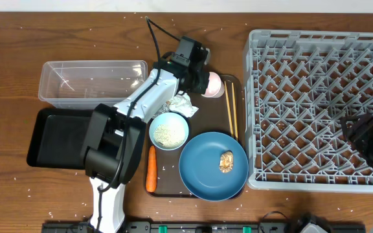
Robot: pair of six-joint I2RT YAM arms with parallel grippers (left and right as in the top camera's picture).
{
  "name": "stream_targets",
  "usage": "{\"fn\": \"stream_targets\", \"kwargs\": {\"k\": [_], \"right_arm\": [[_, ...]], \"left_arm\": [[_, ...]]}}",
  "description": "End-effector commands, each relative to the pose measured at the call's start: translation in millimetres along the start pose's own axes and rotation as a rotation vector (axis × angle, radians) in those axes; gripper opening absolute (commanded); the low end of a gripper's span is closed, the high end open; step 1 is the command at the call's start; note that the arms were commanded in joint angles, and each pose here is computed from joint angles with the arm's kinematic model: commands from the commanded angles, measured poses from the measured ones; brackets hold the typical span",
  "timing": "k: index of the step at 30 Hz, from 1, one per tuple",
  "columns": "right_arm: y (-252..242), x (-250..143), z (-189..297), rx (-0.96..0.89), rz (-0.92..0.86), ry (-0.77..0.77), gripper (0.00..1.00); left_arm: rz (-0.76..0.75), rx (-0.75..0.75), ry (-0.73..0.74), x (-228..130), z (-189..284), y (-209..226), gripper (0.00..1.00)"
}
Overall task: Sort waste into correct bins and load items into the dishwasher rack
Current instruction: 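Grasp the pink cup with the left gripper, then lift the pink cup and hand it to the right gripper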
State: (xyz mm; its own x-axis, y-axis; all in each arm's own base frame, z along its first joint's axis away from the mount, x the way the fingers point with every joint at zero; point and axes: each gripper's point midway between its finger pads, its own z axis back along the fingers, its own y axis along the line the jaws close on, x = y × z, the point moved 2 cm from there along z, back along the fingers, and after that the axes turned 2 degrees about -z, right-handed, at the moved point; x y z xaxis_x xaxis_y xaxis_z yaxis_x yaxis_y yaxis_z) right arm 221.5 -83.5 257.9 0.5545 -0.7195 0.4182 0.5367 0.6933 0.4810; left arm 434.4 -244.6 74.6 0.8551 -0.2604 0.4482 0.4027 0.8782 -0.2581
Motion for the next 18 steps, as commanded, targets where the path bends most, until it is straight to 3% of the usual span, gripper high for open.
{"fn": "stream_targets", "kwargs": {"k": [1,5,10,15,18], "right_arm": [[1,-2,-1,0.001,0.039,0.008,0.63],[11,-5,-1,0.066,0.129,0.023,0.63],[66,-23,14,0.456,0.399,0.058,0.66],[106,-34,38,0.763,0.47,0.063,0.69],[123,-38,52,0.902,0.509,0.061,0.7]], "left_arm": [[0.004,-0.017,-0.038,10,38,-4,0.06],[0.014,-0.125,-0.081,18,90,-19,0.06],[-0.002,-0.441,-0.151,26,159,-55,0.06],[-0.058,-0.71,-0.193,24,214,-88,0.06],[-0.093,-0.796,-0.2,20,234,-103,0.06]]}}
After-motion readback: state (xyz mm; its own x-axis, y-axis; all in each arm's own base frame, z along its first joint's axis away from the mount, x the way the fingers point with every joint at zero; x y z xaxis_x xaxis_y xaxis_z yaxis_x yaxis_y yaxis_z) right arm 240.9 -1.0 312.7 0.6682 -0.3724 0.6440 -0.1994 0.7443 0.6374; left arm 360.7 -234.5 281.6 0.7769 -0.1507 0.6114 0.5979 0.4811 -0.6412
